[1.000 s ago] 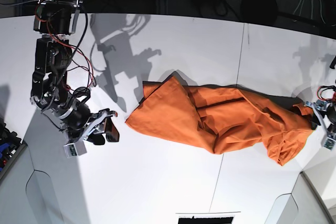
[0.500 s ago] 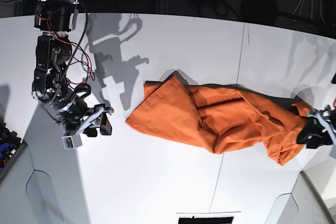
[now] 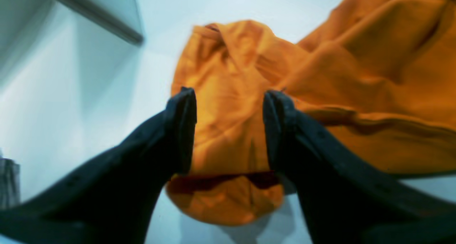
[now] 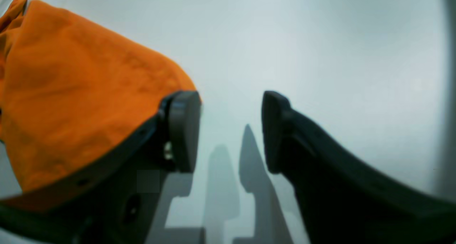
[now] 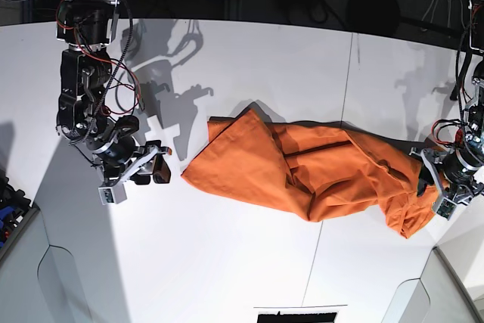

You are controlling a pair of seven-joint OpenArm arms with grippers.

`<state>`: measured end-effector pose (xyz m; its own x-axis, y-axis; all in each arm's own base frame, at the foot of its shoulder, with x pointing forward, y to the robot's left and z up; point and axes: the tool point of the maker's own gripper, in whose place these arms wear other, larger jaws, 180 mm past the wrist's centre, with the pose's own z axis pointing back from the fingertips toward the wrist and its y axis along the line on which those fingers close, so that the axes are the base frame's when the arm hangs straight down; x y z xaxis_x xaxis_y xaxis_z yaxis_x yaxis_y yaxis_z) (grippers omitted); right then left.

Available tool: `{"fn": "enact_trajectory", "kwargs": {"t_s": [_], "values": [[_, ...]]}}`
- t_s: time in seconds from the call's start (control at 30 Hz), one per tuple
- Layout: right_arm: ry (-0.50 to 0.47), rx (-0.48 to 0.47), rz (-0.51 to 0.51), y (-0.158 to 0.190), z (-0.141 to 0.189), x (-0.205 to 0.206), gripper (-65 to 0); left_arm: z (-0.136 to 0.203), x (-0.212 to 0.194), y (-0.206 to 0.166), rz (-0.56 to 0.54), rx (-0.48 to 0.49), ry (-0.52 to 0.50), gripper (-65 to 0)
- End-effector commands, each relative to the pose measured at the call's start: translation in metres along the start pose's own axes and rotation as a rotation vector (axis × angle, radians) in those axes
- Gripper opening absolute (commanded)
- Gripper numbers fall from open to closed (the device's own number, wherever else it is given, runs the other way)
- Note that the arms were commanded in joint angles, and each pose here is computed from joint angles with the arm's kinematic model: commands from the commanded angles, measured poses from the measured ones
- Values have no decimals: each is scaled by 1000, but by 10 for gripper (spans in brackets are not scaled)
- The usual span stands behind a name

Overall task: Layout the t-shirt on the table in an organized manner, then fold the t-shirt properly
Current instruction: 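Grasp the shirt end with the left gripper and drag it outward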

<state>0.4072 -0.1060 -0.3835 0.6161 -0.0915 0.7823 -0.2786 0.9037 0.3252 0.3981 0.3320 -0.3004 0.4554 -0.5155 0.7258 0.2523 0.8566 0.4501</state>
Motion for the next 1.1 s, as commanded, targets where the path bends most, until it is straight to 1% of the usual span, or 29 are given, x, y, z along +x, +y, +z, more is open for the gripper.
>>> {"fn": "enact_trajectory", "kwargs": {"t_s": [0.0, 0.07, 0.2, 0.23, 0.37, 0.47, 0.5, 0.53, 0.6, 0.63, 0.67, 0.77, 0.87, 0.93, 1.0, 1.07], "values": [[-67, 9, 12, 1, 1, 26, -367, 3, 17, 19, -20, 44, -50, -324], [-66, 10, 12, 1, 1, 25, -367, 2, 13, 19, -18, 43, -47, -324], [-61, 9, 12, 1, 1, 24, -367, -2, -8, 27, 14, 72, -2, -324], [-56, 9, 12, 1, 1, 23, -367, -3, -14, 27, 15, 67, 11, -324], [-52, 11, 11, 2, 1, 23, -367, -5, -30, 14, 11, -16, 44, -324], [-57, 16, 3, 2, 1, 24, -367, -6, -27, 13, 9, -23, 30, -333], [-56, 16, 3, 2, 1, 23, -368, -6, -26, 15, 13, -12, 24, -372], [-55, 16, 3, 2, 1, 22, -367, -6, -26, 16, 20, -2, 24, -437], [-54, 16, 2, 2, 1, 22, -367, -5, -25, 18, 33, 6, 20, -591], [-54, 15, 2, 2, 1, 22, -368, -5, -25, 17, 38, 2, 19, -650], [-54, 15, 2, 2, 1, 22, -367, -5, -26, 15, 33, -12, 21, -650], [-54, 16, 2, 2, 1, 22, -367, -2, -23, 2, 20, -103, 12, -650], [-54, 15, 4, 2, 1, 22, -367, 8, -14, -3, 22, -187, 0, -650], [-53, 13, 6, 1, 2, 22, -367, 19, -1, 1, 19, -210, -15, -650], [-45, 4, 17, 0, 1, 20, -367, 33, 10, 1, -15, -235, -20, -650], [-45, 3, 19, 0, 1, 21, -368, 48, 14, -8, -78, -288, 7, -650]]}}
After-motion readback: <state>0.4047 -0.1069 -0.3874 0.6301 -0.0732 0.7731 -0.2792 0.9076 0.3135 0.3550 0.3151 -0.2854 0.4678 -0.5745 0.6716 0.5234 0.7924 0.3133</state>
